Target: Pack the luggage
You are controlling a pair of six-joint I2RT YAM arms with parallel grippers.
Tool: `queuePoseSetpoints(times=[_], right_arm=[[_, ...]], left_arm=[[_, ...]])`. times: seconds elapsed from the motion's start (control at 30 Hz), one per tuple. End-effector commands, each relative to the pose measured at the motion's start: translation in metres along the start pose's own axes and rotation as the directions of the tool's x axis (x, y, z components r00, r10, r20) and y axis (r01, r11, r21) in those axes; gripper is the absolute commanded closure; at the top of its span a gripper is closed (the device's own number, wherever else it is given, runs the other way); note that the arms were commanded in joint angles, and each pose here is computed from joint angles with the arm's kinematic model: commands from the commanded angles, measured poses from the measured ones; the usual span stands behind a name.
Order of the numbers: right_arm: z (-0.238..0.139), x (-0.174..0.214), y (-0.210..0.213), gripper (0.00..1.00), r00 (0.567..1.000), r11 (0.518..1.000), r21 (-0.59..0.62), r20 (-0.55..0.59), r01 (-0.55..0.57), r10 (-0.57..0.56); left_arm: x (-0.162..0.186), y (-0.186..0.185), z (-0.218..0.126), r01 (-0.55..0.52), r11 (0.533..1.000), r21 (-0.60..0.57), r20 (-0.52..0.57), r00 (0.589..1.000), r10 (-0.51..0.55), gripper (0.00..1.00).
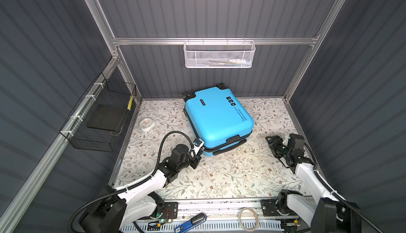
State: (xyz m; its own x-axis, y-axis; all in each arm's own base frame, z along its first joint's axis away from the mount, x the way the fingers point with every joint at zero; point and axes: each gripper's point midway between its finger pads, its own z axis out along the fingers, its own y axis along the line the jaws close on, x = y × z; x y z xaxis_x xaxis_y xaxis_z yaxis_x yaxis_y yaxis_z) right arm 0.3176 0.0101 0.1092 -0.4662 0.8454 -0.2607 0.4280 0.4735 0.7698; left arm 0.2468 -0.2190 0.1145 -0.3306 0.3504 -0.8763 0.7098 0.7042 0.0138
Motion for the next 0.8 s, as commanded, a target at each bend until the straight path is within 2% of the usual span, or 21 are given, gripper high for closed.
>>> queuePoseSetpoints(times=[0.0, 0.1, 0.2, 0.4, 0.5, 0.6, 0.77], right_arm=[[0.014, -0.006, 0.029, 0.35, 0.996, 0.992, -0.120, -0.074, 0.043, -0.052], [0.030, -0.008, 0.052, 0.36, 0.987, 0.975, -0.218, -0.147, 0.036, -0.069], [0.044, -0.009, 0.062, 0.38, 0.979, 0.959, -0.283, -0.185, 0.026, -0.081], [0.058, -0.008, 0.075, 0.44, 0.966, 0.893, -0.439, -0.169, 0.103, -0.195], [0.059, -0.006, 0.079, 0.45, 0.962, 0.839, -0.526, -0.130, 0.140, -0.242], [0.063, -0.004, 0.086, 0.47, 0.962, 0.795, -0.595, -0.133, 0.115, -0.239], [0.080, -0.003, 0.091, 0.47, 0.961, 0.781, -0.621, -0.170, 0.067, -0.217]], left_arm=[[-0.021, 0.029, -0.019, 0.058, 0.986, -0.154, 0.109, 0.993, -0.041, 1.00], [-0.022, 0.039, -0.026, 0.089, 0.974, -0.207, 0.140, 0.988, -0.061, 1.00], [-0.021, 0.039, -0.026, 0.095, 0.973, -0.211, 0.131, 0.989, -0.069, 1.00], [-0.020, 0.043, -0.021, 0.101, 0.969, -0.224, 0.111, 0.991, -0.078, 1.00], [-0.020, 0.045, -0.019, 0.105, 0.966, -0.236, 0.104, 0.991, -0.082, 1.00], [-0.019, 0.048, -0.017, 0.109, 0.962, -0.248, 0.101, 0.991, -0.086, 1.00], [-0.019, 0.053, -0.016, 0.120, 0.955, -0.271, 0.096, 0.991, -0.097, 1.00]])
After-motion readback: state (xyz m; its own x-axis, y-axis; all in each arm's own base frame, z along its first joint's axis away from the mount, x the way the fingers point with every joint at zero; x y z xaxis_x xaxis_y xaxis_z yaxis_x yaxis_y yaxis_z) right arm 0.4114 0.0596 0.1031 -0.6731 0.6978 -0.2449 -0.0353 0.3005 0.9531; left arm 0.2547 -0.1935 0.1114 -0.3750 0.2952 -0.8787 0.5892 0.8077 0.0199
